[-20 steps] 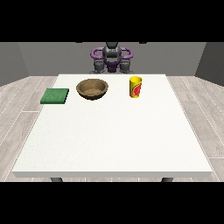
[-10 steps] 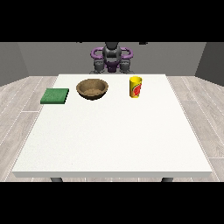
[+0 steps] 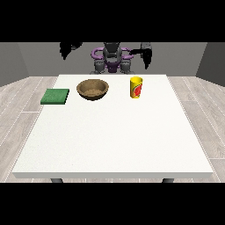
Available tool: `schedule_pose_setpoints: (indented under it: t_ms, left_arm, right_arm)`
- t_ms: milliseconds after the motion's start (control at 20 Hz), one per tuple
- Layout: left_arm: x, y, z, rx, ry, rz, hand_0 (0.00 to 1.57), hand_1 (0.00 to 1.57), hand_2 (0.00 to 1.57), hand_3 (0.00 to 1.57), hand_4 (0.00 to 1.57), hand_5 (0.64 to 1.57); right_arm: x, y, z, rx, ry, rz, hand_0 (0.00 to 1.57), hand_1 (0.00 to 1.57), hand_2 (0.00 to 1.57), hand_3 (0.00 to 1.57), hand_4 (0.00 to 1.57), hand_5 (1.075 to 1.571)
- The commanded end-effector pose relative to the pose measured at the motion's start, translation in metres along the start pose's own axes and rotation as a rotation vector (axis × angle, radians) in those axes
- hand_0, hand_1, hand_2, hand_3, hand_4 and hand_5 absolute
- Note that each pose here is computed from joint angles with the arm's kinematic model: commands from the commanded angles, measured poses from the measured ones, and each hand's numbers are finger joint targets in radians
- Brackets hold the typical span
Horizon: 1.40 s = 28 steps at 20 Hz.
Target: Pick the cup and pour the ball into the bowl, then pick the bowl and place it on the pad
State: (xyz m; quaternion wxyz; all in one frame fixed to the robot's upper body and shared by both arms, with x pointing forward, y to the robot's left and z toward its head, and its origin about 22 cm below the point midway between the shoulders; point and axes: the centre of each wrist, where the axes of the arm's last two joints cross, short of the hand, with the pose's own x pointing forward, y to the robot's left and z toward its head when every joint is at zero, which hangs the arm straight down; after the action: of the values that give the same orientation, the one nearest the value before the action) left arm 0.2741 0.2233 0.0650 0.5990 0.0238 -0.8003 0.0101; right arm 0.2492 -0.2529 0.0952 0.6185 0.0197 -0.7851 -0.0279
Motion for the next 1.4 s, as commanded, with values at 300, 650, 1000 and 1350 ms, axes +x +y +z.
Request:
schedule_pose_setpoints:
  t_ms: [300,650,1000,1350]
  left_arm:
    - [-0.087,0.022,0.005,-0.031,0.044,-0.036,0.0,0.0,0.0,0.0,0.04,1.457]
    - [-0.103,0.004,-0.011,-0.021,0.066,-0.048,0.0,0.0,0.0,0.0,0.16,1.432]
    - [-0.142,0.038,-0.003,0.016,0.066,-0.03,0.0,0.0,0.0,0.0,0.25,1.445]
    - [-0.164,0.042,0.014,0.103,0.037,-0.253,1.23,1.23,1.57,1.57,1.34,1.481]
  right_arm:
    - [-0.001,-0.031,-0.012,0.002,-0.034,-0.004,0.0,0.0,0.0,0.0,0.67,1.56]
    - [-0.037,-0.076,-0.007,-0.011,0.006,0.013,0.0,0.0,0.0,0.0,0.67,1.562]
    - [-0.034,-0.064,-0.014,0.025,-0.007,0.013,0.0,0.0,0.0,0.0,0.67,1.562]
    - [-0.003,-0.063,-0.015,0.083,-0.086,-0.018,0.0,0.0,0.0,0.14,0.65,1.569]
